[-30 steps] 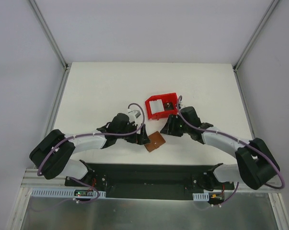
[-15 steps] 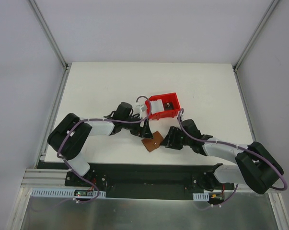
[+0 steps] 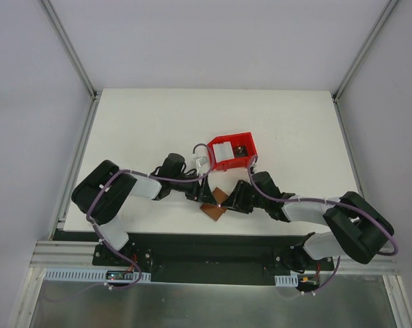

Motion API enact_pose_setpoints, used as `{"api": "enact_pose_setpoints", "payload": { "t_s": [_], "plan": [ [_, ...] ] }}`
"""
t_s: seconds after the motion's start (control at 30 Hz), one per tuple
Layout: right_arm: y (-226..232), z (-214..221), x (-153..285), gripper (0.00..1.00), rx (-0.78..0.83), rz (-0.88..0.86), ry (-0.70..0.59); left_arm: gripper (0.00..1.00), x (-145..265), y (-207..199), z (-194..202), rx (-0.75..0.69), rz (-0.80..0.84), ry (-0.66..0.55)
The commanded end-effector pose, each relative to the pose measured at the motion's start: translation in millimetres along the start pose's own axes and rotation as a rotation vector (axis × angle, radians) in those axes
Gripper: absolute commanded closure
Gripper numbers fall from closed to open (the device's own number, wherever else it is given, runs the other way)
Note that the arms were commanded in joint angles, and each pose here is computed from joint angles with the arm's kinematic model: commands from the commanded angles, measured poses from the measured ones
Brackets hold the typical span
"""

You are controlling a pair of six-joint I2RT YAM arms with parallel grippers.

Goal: Put the credit cards into the card holder
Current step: Open the card holder at the center of the board.

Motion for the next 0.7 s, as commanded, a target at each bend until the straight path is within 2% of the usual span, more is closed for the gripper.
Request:
{"api": "enact_pose_setpoints", "payload": {
  "t_s": [0.0,0.4,0.6,0.67],
  "plan": [
    [-21.0,4.2,-6.5,0.59,-0.016,0.099,-0.009,0.4,-0.5,4.6,10.6,0.079,0.003,0.012],
    [-23.4,2.9,-5.8,0.6,0.0,0.126,-0.02,0.57,8.9,10.0,8.9,0.083,-0.079,-0.005],
    [-22.1,2.1,-5.9,0.6,0.012,0.132,-0.017,0.67,11.8,11.4,6.2,0.071,-0.129,-0.009],
    [-21.2,2.2,-5.6,0.6,0.02,0.129,-0.017,0.73,12.0,11.8,5.2,0.068,-0.136,-0.005]
  ]
}}
Point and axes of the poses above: each gripper's point midway between its finger pads, its own x axis back along the fingers, its own y axis along the line the jaws close on, z = x × y, the point moved 7 cm from there along x, back along the fingers, and after that the axes turned 13 degrees about -x, right-handed, at the moved point
